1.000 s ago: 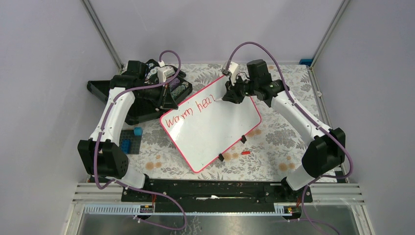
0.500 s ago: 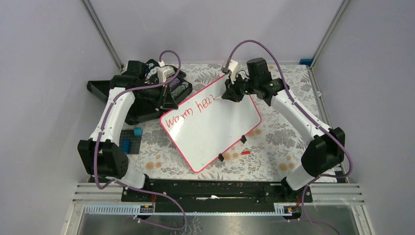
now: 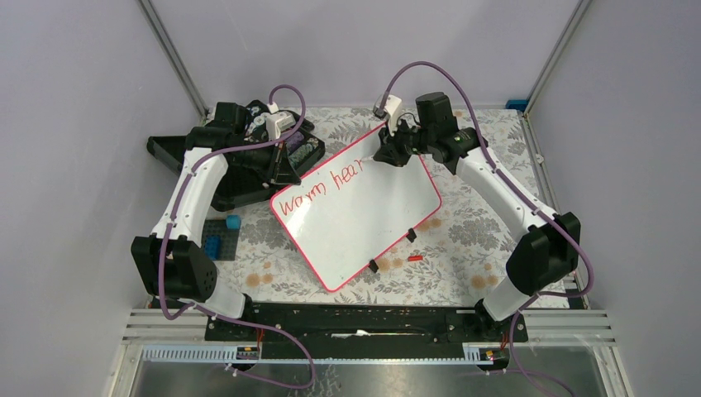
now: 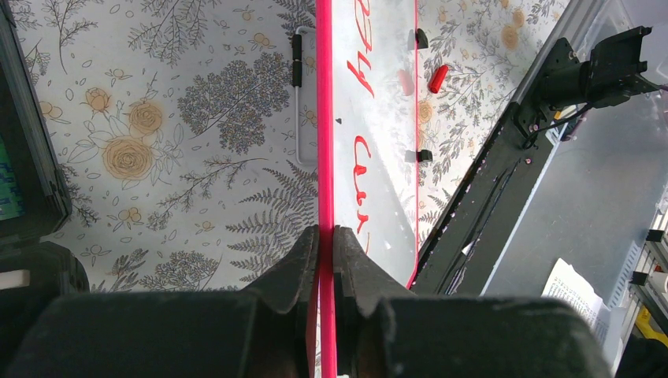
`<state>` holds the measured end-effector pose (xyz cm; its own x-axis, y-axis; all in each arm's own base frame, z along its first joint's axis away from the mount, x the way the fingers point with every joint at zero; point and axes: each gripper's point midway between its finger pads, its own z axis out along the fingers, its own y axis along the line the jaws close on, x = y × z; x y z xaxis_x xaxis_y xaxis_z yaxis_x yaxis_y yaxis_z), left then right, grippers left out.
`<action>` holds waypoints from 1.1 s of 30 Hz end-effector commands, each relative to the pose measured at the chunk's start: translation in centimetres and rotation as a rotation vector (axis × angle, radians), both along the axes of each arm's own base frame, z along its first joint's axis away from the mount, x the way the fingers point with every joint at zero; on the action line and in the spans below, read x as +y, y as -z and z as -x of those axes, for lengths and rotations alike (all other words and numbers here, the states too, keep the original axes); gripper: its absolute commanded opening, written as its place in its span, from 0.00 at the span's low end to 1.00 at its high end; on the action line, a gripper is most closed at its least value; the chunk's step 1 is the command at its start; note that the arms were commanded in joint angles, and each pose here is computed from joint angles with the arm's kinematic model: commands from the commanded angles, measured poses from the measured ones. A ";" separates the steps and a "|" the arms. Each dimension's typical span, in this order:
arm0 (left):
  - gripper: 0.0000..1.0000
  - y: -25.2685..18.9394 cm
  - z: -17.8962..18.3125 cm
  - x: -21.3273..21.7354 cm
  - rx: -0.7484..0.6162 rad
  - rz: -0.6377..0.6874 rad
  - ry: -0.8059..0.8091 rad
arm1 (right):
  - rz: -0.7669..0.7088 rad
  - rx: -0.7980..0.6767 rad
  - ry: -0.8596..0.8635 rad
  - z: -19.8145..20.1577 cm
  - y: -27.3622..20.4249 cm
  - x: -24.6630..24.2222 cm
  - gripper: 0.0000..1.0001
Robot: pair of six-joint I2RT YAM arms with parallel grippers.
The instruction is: Write a sentence on the whiteboard
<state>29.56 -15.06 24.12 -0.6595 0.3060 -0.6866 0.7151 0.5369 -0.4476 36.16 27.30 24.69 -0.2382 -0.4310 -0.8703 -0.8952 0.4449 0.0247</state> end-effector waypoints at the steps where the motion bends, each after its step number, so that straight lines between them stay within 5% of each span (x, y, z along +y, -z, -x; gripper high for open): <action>1: 0.00 0.5 0.8 -0.6 0.013 0.006 0.041 | -0.004 -0.048 0.023 -0.9 -1.5 0.2 0.00; 33: 0.00 0.6 0.8 -0.6 0.019 0.008 0.041 | -0.041 -0.029 -0.004 -0.5 -2.8 -0.3 0.00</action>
